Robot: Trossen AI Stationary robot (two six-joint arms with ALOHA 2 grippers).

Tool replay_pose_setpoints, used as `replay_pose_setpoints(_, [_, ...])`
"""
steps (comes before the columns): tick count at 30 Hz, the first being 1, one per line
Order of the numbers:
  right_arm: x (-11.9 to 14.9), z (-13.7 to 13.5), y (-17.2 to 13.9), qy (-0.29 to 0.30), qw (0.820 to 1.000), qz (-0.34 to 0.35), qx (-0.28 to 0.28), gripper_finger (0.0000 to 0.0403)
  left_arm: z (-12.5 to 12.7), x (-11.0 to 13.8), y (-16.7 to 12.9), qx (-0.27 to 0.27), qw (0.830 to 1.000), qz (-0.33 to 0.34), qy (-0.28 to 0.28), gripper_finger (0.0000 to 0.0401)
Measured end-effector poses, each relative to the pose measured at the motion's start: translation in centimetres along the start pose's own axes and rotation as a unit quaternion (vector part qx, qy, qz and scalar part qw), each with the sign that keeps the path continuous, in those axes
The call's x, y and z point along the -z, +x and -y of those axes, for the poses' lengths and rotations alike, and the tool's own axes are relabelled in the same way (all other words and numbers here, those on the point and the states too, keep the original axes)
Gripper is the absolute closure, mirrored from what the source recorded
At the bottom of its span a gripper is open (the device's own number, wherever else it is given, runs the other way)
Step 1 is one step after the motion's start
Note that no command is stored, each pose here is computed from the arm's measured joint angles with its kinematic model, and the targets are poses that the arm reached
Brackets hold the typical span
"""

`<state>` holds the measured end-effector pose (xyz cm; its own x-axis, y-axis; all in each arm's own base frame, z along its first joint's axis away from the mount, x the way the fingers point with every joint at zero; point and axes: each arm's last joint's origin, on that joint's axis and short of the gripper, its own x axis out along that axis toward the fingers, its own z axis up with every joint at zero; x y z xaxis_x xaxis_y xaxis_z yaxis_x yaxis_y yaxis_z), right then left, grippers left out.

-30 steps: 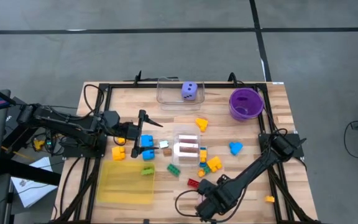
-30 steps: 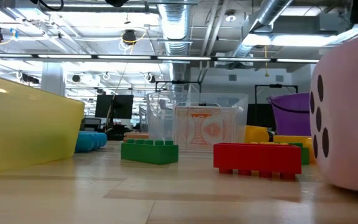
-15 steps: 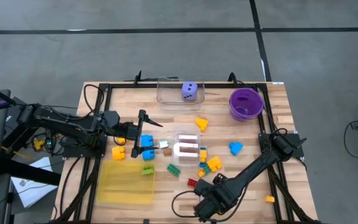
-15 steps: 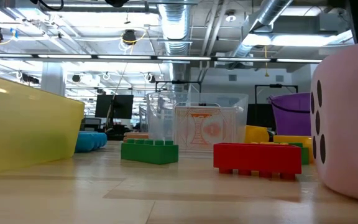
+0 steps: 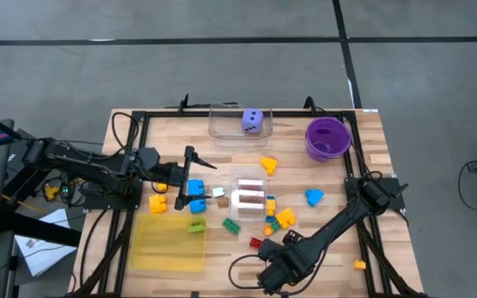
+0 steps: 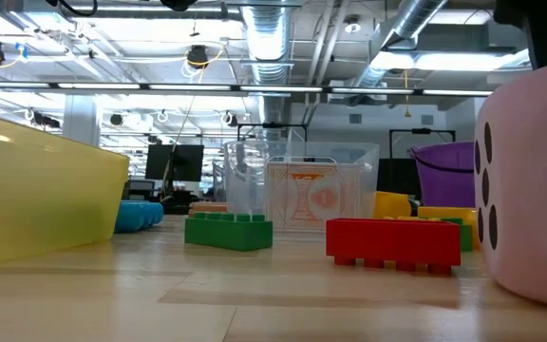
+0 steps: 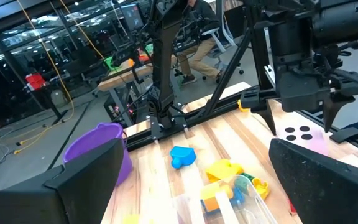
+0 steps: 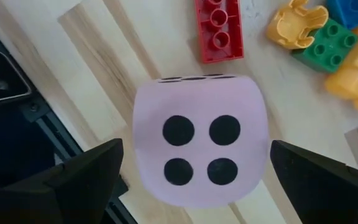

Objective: Pick & Place Toys
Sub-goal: Put the pink die into the top transparent bin

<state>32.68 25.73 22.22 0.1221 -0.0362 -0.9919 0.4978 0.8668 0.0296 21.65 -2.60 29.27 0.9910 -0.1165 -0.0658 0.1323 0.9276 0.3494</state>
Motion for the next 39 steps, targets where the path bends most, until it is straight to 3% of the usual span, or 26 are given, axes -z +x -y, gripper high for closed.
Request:
replay_pose_setpoints(21, [1.2,-0.2,4.0,-0.001,0.999,0.010,-0.031,0.0003,0.8,-0.3,0.0,0.019,1.000,0.006,-0.008,0.0001])
replay_pose_setpoints(39, [0.6,-0.4,4.2,0.006,0.998,0.006,-0.055,0.0003,0.9,-0.1,0.0,0.022,1.000,-0.004,-0.010,0.0001])
